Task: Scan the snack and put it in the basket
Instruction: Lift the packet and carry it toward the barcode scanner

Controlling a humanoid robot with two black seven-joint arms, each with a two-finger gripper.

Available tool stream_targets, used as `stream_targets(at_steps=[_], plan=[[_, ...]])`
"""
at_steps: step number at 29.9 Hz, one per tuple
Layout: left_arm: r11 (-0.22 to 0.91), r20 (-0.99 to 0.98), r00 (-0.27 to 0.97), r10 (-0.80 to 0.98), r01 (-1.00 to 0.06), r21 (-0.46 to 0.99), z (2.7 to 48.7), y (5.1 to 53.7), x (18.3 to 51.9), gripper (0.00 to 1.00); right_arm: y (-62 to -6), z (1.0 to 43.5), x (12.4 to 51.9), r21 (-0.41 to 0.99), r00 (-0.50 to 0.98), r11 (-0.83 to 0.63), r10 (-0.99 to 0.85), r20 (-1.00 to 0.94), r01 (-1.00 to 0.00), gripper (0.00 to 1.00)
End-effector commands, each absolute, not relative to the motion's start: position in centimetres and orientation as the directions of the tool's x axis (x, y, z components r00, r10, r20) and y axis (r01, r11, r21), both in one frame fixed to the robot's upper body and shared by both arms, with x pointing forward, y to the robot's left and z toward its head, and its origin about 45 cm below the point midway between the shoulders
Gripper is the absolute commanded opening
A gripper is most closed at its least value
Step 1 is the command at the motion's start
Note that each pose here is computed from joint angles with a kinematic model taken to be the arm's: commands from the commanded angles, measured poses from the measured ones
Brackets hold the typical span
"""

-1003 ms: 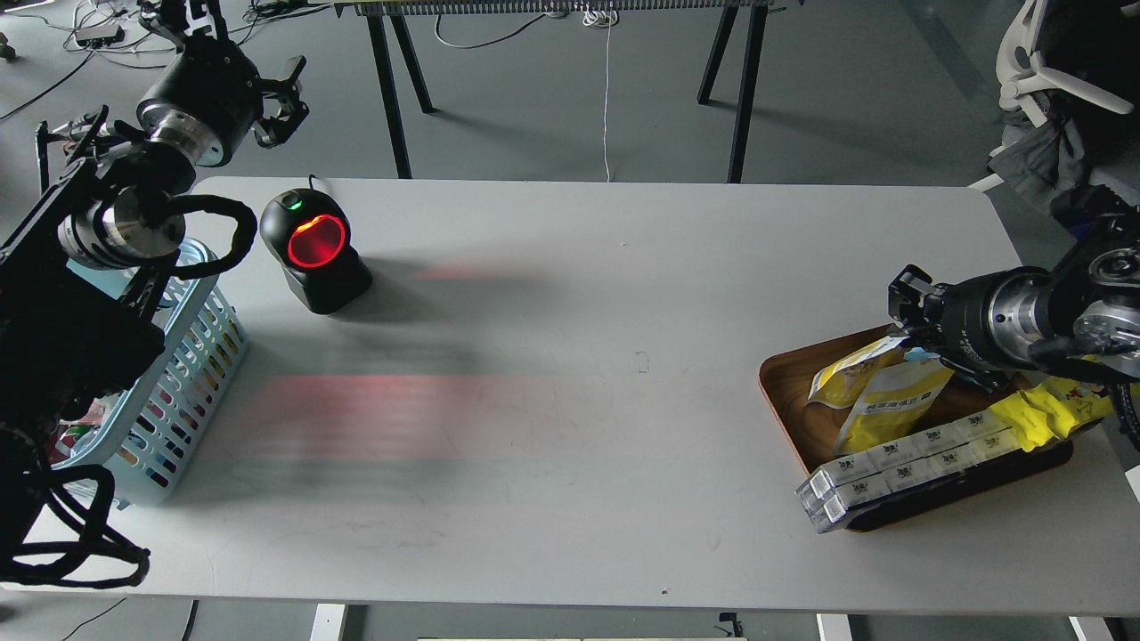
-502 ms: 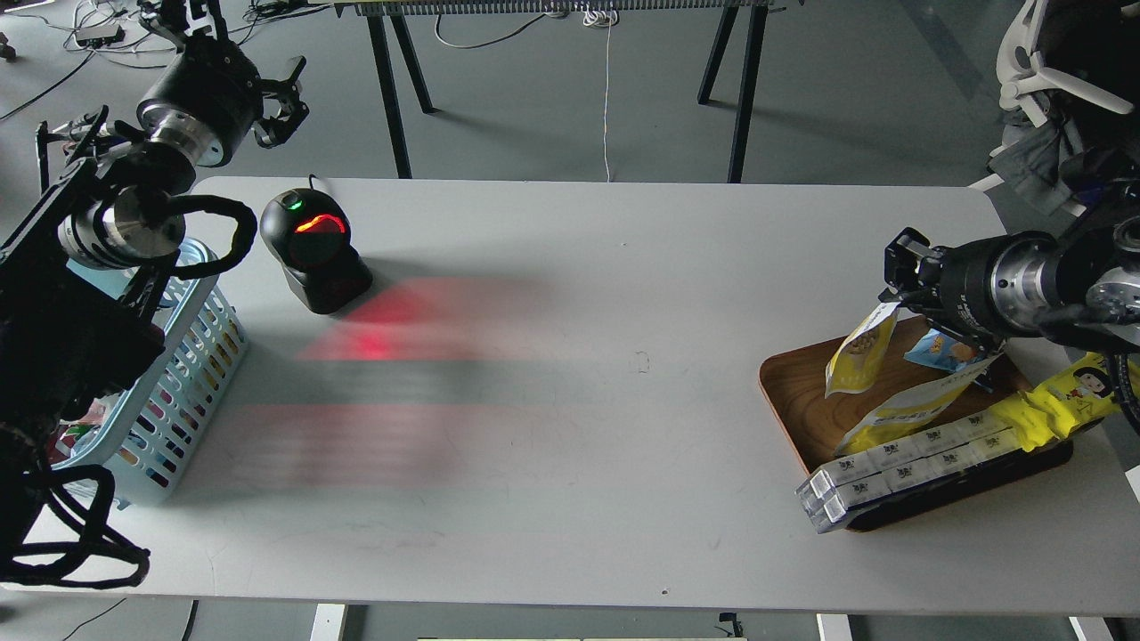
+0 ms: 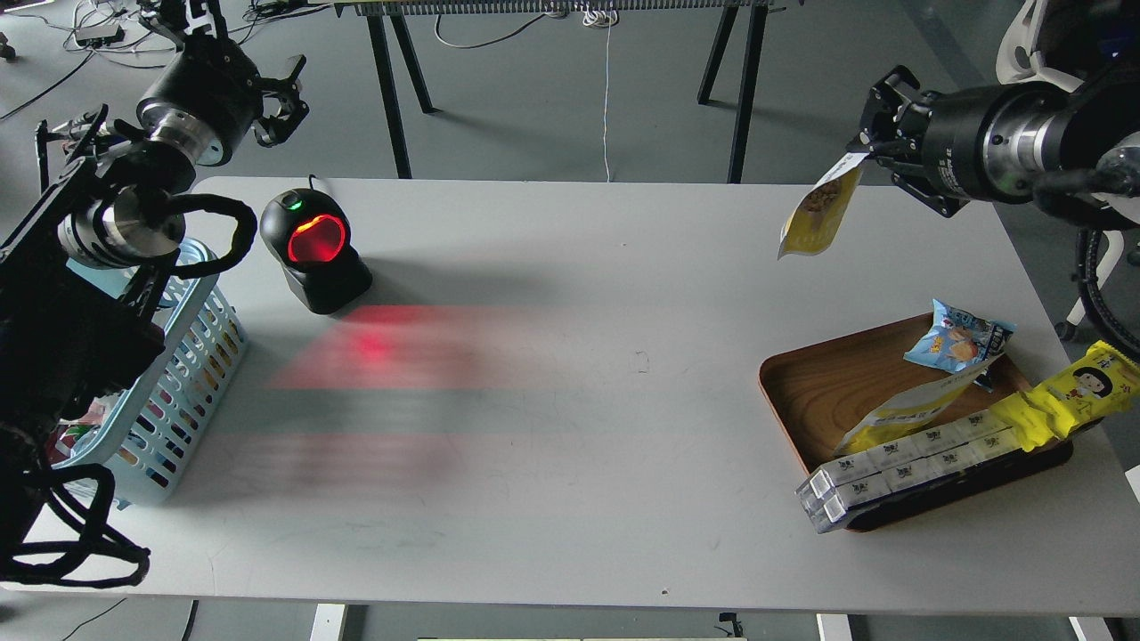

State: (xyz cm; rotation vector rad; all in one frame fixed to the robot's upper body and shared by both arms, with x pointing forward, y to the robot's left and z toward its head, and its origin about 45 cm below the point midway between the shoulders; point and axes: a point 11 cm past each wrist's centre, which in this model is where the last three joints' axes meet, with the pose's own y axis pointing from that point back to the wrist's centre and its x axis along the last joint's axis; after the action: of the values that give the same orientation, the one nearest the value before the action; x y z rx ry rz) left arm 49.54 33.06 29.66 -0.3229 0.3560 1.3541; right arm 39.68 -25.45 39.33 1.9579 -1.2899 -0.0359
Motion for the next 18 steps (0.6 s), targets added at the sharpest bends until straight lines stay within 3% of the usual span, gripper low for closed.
stream_targets(at_steps=[1,18], plan=[[0.185,-0.428,0.175,0.886,-0.983,-0.019,29.6,33.2,49.5,1.0,-22.5,40.2,40.5,0.602,0.489,-0.252,-0.83,0.267,-0.758,0.0],[0.184,-0.425,0.176,0.888,-0.983,-0.022,29.9,33.3,49.6,1.0,-7.4,35.2,41.9,0.642,0.64,-0.413,-0.751,0.161,-0.646,0.0]])
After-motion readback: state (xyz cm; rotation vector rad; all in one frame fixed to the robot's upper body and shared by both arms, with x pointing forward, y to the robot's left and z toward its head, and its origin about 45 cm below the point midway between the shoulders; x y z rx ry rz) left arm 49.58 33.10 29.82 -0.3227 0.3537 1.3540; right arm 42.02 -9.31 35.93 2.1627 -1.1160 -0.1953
